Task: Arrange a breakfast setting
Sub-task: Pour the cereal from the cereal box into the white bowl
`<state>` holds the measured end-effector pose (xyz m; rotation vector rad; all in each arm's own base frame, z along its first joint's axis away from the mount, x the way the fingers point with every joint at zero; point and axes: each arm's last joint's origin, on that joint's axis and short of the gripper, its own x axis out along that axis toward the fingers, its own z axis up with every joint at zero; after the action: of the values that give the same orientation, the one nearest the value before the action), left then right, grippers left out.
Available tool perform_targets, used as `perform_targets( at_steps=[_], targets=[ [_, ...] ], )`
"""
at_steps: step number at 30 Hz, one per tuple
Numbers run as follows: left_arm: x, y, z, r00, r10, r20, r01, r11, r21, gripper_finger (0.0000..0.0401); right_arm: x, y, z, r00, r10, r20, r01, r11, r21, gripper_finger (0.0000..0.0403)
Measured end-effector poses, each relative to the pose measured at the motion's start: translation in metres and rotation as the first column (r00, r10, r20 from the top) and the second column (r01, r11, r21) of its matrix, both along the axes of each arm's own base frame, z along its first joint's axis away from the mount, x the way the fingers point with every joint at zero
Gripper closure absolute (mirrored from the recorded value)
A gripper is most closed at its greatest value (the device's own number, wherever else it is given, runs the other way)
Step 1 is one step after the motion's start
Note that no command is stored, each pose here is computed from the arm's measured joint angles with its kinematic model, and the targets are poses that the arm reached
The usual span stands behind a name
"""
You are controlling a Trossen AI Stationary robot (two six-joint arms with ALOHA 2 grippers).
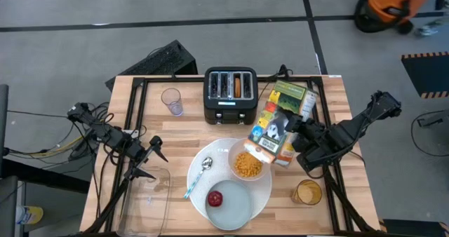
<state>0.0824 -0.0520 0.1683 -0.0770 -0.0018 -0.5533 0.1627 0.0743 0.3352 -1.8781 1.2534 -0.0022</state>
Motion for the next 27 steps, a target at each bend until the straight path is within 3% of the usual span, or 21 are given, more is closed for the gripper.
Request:
perform_targets(
  at_steps=[16,23,27],
  targets=[
    [0.000,0.000,0.000,1.000,0.000,0.000,0.000,1.000,0.000,0.0062,-0.015,-0.008,-0.002,0.994,-0.086,0.070,0.070,0.976,0.207,0.0233],
    [0.000,0.000,0.000,1.000,0.000,0.000,0.000,1.000,0.000,0.0062,-0.028,-0.016,-0.011,0.969,-0.194,0.151,0.136,0.935,0.327,0.0233],
    [0.000,0.000,0.000,1.000,0.000,0.000,0.000,1.000,0.000,0.0062,-0.032,-0.017,-0.013,0.938,-0.290,0.187,0.184,0.879,0.441,0.0232]
  ],
)
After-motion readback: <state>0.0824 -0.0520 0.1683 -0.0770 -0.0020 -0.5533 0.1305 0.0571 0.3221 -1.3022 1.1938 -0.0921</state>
